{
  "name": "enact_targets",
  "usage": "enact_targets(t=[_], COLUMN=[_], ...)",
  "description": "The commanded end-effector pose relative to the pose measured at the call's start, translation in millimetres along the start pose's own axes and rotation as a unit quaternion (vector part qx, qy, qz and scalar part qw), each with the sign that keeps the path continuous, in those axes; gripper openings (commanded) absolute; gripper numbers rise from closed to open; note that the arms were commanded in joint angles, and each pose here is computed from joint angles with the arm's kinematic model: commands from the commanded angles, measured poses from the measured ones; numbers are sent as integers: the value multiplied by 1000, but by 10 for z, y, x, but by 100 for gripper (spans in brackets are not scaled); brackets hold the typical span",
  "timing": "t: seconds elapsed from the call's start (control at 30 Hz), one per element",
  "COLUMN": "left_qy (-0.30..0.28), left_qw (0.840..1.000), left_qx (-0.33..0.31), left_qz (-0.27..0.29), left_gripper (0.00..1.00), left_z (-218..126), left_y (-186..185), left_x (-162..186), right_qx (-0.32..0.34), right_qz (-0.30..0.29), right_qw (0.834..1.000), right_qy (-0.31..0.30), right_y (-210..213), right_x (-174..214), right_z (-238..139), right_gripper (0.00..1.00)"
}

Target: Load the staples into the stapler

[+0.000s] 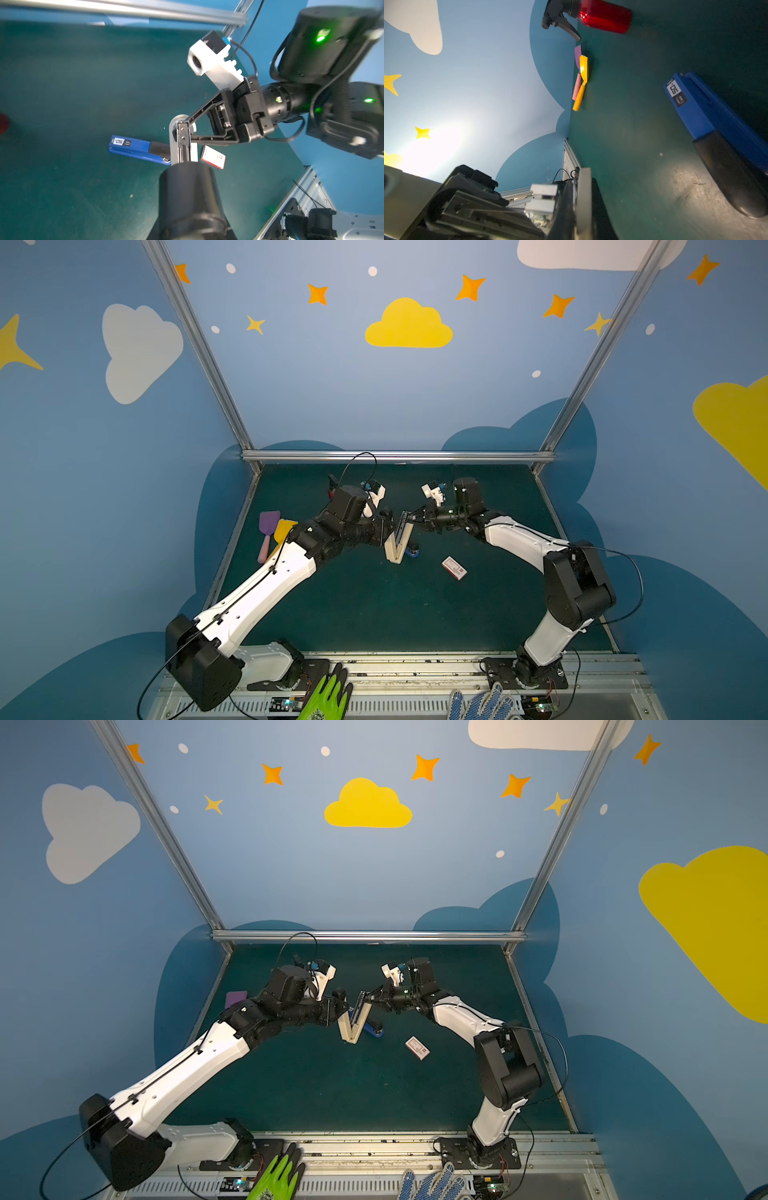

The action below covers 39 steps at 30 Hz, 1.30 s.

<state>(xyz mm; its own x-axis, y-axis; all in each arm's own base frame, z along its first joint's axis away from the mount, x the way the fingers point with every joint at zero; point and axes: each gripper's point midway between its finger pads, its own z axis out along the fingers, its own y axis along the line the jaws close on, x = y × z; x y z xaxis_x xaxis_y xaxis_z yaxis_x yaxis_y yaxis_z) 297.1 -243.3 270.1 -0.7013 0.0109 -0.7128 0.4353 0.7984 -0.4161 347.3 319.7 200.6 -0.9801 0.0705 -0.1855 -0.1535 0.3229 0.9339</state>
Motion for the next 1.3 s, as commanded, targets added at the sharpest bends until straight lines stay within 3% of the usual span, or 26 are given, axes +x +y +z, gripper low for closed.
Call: enact_targets(t=[0.0, 0.53, 1.27], left_qy=[-57, -170, -196], left_qw=[998, 985, 980], left_qx=[-29, -28, -2], left_qz=[-14, -29, -35], left_gripper=[4, 4, 4], left_z=[-239, -724, -743], left_y=[85, 139, 130], left_x=[-176, -180, -9], right_qx=[-6, -41, -106], right_qz=[4, 51, 79], right_qw=[998, 986, 966], right_qy=[-58, -155, -223], right_y=[-24, 67, 344], right_x=[-356, -933, -1298], right_z=[-170, -527, -845], right_gripper=[0, 0, 0])
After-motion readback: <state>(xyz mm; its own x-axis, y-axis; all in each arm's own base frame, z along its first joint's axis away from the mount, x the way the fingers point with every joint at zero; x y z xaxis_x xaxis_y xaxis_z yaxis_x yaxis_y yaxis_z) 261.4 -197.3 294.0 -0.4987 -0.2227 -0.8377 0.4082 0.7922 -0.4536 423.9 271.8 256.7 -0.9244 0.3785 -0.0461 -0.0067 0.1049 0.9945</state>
